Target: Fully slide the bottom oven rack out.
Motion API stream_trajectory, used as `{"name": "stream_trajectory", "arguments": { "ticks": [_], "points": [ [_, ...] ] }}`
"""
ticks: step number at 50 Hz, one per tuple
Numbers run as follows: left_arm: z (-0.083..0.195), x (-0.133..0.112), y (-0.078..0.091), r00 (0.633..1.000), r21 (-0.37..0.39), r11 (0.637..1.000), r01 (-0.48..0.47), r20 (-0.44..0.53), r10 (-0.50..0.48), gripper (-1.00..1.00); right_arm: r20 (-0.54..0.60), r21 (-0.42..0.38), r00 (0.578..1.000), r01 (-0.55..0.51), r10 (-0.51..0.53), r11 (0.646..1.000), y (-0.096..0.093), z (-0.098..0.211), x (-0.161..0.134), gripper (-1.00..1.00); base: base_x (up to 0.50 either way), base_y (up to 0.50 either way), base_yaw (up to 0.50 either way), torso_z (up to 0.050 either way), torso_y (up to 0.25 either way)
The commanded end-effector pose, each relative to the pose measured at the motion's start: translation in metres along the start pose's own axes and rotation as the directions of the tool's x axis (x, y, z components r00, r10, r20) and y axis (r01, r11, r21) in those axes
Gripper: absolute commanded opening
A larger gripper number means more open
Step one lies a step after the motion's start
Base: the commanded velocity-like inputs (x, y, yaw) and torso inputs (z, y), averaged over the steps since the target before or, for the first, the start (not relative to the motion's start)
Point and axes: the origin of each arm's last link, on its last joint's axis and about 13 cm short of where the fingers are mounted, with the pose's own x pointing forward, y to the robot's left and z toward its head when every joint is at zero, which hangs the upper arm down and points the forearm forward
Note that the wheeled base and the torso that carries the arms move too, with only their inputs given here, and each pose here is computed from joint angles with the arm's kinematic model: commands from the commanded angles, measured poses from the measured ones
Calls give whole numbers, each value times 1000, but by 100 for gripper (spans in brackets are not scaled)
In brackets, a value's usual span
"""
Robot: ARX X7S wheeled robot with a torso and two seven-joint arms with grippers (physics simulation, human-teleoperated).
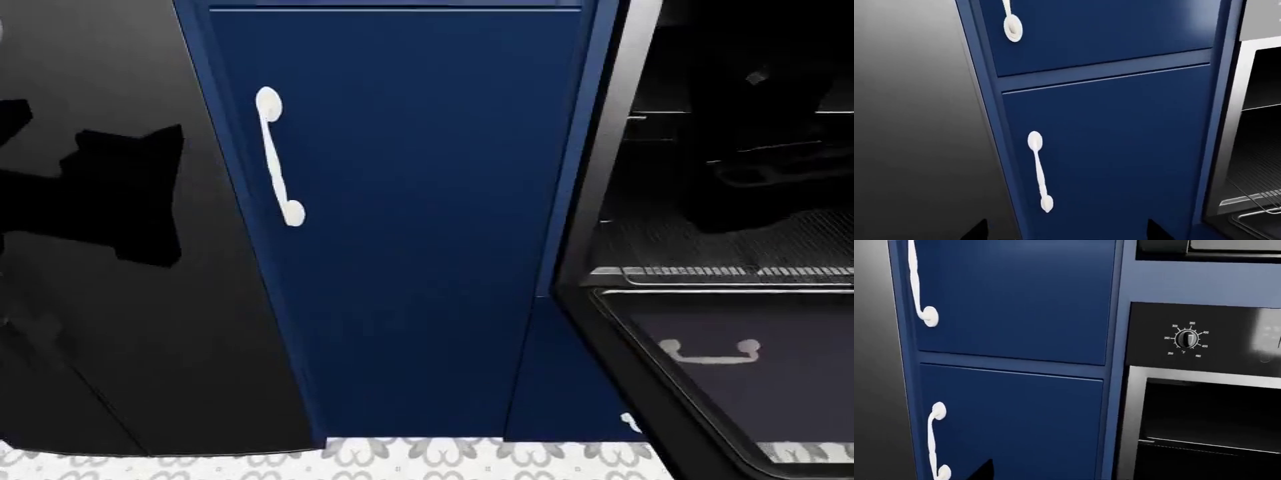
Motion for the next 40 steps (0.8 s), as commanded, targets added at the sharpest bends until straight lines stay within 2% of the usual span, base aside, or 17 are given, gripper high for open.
{"name": "stream_trajectory", "arguments": {
  "ticks": [1,5,11,18,24,33,35,40],
  "points": [
    [12,-2,4,999,-24,999,-22,-28,21,100,-43,-10,998,40,-40,999,-7,19,-3,100,0,0,0,50,0],
    [15,-2,3,1000,-19,1000,-14,-27,14,100,-52,-21,997,48,-49,999,-8,19,-3,100,0,0,0,50,0],
    [11,-7,6,998,-67,998,-20,-59,17,100,-60,-3,997,45,-45,999,-9,15,-3,100,0,0,0,50,0],
    [12,-5,5,998,-66,998,-23,-52,20,100,-71,9,997,35,-34,999,-9,12,-3,100,0,-85,0,47,8],
    [11,-3,4,996,-69,997,-27,-88,21,100,-73,1,997,20,-20,1000,-8,10,-2,100,0,-434,0,0,0],
    [16,-3,3,997,-70,997,-19,-75,14,100,-85,3,996,24,-24,1000,-9,5,-1,100,0,-500,0,0,0],
    [17,-3,3,997,-107,994,-4,-76,-4,100,-88,5,996,29,-28,1000,-9,5,-1,100,0,-500,0,0,0],
    [15,-1,2,996,-121,993,4,-85,-14,100,-96,7,995,37,-36,999,-10,4,-2,100,0,-500,0,0,0]
  ]
}}
